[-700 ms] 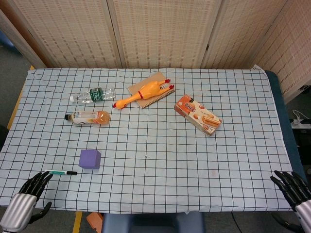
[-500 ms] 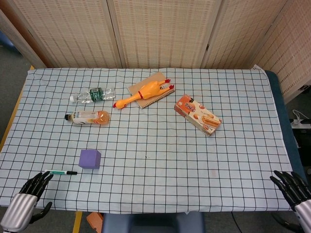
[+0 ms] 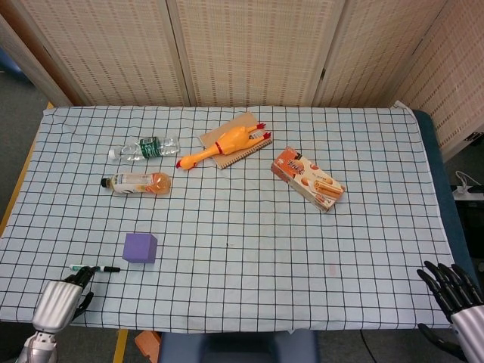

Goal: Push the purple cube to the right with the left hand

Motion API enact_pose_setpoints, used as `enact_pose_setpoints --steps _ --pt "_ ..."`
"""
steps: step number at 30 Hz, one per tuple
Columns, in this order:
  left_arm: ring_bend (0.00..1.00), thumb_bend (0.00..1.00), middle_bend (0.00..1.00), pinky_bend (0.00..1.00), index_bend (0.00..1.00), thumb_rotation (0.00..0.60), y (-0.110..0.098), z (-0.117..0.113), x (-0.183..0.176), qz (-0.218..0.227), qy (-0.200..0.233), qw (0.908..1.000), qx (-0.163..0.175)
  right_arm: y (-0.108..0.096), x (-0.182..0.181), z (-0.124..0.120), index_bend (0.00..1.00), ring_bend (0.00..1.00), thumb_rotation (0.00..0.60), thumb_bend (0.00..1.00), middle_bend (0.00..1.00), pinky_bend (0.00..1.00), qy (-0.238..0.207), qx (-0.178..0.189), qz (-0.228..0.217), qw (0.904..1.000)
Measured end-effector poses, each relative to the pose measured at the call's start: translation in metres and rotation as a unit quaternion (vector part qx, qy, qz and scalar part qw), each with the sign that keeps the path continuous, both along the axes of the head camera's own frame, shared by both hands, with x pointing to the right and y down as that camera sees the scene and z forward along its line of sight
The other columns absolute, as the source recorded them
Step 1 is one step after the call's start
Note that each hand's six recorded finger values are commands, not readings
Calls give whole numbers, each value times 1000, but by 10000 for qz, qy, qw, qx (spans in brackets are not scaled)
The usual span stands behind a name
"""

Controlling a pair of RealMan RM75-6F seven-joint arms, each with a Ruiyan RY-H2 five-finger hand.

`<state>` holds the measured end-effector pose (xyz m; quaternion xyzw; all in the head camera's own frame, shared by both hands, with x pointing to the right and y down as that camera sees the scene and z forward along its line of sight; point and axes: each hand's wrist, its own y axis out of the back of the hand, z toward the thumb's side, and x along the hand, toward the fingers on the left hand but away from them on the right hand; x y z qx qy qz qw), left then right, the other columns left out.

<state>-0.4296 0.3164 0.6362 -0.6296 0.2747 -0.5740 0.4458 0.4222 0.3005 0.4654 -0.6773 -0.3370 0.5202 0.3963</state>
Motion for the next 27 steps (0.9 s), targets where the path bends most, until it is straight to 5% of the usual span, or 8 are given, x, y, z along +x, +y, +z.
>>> enact_pose_setpoints --steps 10,27 --pt "678 365 378 932 301 600 -16 42 1 155 -595 9981 15 2 -3 8 0 0 600 96 0 0 165 -82 -20 9998" --pt "693 370 496 940 470 600 -27 64 -15 155 -981 9950 -59 10 -13 13 0 0 600 95 0 0 80 -394 -269 9988"
